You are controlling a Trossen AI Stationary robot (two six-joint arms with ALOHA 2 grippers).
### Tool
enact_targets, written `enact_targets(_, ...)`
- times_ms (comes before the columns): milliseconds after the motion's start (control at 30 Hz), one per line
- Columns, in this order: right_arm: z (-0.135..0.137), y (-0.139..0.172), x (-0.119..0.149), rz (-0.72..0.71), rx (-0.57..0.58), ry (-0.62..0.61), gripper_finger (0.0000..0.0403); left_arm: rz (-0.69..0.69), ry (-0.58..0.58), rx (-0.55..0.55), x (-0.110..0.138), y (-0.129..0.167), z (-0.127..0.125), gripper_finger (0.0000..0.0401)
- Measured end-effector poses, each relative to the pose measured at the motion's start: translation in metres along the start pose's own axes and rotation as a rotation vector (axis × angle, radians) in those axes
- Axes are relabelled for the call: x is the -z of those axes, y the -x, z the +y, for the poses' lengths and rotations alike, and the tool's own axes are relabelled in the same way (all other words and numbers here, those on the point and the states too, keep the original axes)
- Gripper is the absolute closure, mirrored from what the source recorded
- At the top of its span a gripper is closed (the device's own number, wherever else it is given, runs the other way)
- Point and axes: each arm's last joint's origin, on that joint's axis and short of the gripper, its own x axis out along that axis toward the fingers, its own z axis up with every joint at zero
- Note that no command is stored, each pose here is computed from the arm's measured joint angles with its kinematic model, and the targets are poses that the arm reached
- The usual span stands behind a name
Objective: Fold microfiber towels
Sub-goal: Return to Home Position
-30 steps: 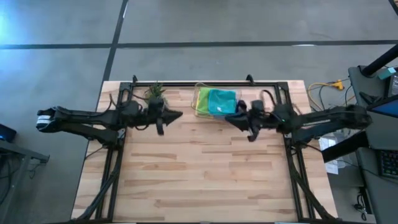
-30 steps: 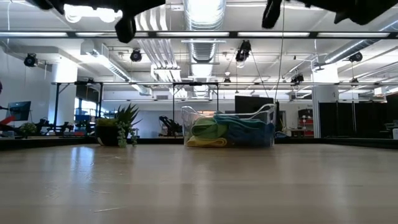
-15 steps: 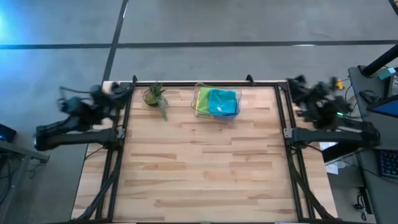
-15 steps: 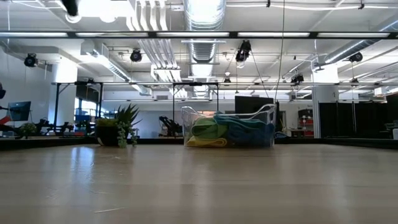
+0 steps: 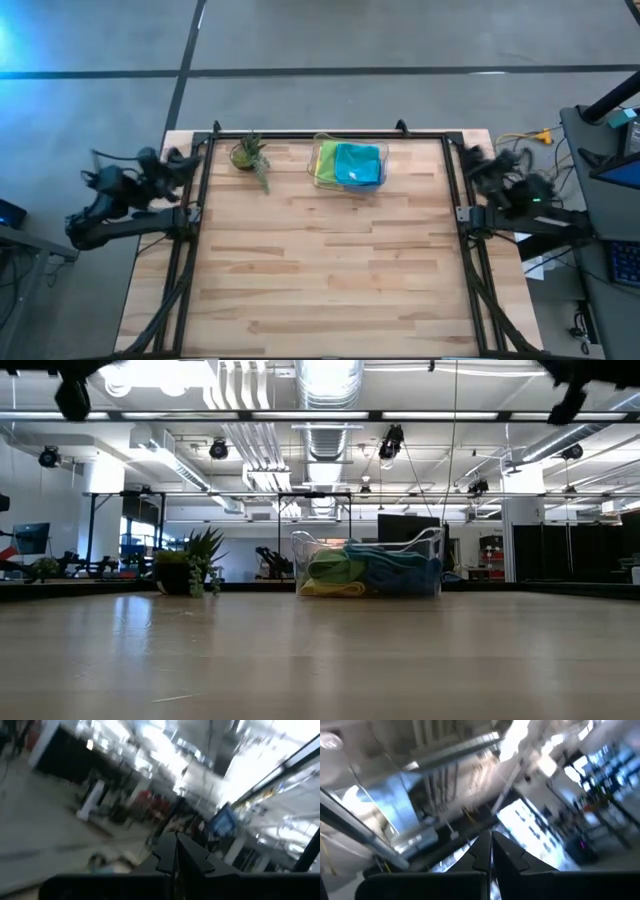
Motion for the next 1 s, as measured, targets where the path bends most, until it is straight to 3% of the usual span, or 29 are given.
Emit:
enact_targets(100, -0.014, 0.003, 0.028, 0.059, 0.015, -0.068, 0.0394, 0.018, 0.052, 0.054, 0.021, -0.005, 0.007, 0.0401)
enact_targets(267, -0.027, 0.02, 0.042, -0.092, -0.074, -0.164, 0.0394, -0.116, 0.139, 0.214, 0.046, -0.015, 0.015, 0.0401)
enact_targets(467, -0.023, 0.024, 0.032, -0.12, -0.119, -0.141, 0.0394, -0.051, 0.158, 0.179, 0.075, -0.02, 0.028, 0.0401)
enact_targets(633, -0.024, 0.023, 0.038, -0.043, -0.128, -0.128, 0.0394, -0.014, 0.184, 0.1, 0.099, -0.022, 0.041, 0.0401)
enact_targets(733, -0.026, 0.023, 0.047, 0.048, -0.134, -0.128, 0.0394, -0.024, 0.261, 0.082, 0.111, -0.022, 0.048, 0.0401)
enact_targets(900, -0.029, 0.024, 0.059, 0.205, -0.141, -0.17, 0.0394, -0.062, 0.274, 0.074, 0.109, -0.021, 0.047, 0.0401)
enact_targets(1000, -0.034, 0.026, 0.07, 0.311, -0.084, -0.142, 0.0394, -0.042, 0.263, 0.106, 0.11, -0.021, 0.045, 0.0401)
